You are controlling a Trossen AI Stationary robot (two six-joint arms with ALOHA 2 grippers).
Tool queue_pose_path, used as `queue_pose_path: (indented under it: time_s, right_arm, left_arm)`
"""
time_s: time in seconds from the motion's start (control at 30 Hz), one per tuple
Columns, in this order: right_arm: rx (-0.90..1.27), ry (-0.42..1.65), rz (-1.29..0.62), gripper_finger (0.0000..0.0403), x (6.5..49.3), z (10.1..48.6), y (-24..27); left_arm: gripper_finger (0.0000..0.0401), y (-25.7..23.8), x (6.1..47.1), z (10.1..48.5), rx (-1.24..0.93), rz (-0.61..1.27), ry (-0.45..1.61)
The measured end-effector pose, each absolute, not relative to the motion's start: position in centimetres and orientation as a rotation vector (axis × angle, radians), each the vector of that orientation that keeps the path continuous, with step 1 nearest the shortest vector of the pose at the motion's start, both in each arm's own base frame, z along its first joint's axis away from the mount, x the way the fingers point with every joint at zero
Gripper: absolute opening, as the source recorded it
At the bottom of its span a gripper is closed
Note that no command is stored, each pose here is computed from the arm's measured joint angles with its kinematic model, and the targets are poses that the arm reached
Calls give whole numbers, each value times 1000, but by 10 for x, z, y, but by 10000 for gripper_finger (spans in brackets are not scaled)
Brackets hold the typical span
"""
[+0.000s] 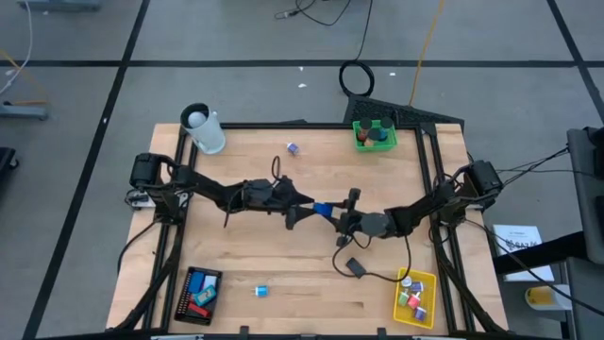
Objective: Pick & Place Office items
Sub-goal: Put the blue digital clock into the black bin
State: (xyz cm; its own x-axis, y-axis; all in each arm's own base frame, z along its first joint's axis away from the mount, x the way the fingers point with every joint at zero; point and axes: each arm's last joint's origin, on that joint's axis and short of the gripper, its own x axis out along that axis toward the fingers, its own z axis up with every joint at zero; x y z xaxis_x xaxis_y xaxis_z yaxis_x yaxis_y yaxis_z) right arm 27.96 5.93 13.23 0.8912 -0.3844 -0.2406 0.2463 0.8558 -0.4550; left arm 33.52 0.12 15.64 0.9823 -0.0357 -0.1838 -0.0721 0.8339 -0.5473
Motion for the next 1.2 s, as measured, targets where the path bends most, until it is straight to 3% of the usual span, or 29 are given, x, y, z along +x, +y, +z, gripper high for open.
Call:
queue_pose_path:
  time_s: [0.33, 0.77, 1.2]
  right_arm:
    - [-431, 305, -332, 157, 280, 135, 62]
    - [-442, 279, -329, 156, 281, 138, 63]
    - [-462, 293, -326, 166, 280, 137, 65]
  left_arm:
    - [238, -2, 341, 157, -557, 86, 231]
    - [226, -5, 344, 156, -605, 28, 235]
    - [100, -7, 371, 150, -577, -24, 257]
